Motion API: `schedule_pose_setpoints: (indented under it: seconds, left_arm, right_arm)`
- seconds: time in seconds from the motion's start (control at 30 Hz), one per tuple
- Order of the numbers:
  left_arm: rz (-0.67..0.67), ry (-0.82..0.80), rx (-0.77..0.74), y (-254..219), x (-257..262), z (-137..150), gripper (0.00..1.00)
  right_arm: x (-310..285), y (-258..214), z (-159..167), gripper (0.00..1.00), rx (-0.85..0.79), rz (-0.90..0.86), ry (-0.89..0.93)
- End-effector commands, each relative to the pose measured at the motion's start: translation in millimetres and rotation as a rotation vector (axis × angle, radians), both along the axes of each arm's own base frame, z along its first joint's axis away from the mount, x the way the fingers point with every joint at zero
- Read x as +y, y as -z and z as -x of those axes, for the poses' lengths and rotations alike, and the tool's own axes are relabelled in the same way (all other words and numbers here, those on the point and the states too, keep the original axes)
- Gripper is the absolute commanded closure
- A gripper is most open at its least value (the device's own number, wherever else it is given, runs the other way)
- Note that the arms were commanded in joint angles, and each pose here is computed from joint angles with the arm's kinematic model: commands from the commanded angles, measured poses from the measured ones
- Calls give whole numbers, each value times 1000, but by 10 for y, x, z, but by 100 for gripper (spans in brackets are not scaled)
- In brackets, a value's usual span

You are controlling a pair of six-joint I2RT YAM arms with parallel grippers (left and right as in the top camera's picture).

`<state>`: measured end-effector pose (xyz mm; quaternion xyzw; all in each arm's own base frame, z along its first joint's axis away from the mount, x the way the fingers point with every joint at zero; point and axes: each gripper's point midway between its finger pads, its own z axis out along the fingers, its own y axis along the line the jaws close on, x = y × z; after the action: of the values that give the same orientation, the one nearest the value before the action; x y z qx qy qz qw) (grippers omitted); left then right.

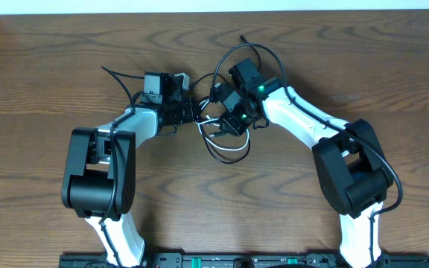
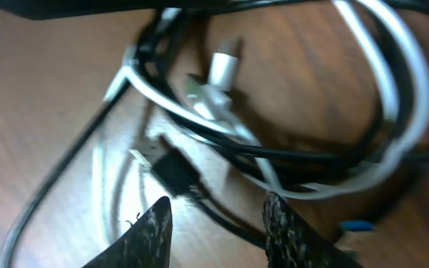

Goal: Untangle cables

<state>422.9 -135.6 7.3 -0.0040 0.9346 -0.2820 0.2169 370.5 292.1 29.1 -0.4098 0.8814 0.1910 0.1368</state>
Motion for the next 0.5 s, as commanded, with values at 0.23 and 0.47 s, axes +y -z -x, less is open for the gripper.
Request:
schedule_pose_setpoints:
  seconds: [0.23,0.47]
  left_arm:
    - [-4,-3,10,28,21,30,92]
    - [-5,-3,10,29,22,30,92]
  right_arm:
    - [-206,12,-149,62,-78,81,58]
    - [-281,105,-185,61,-90,120,78]
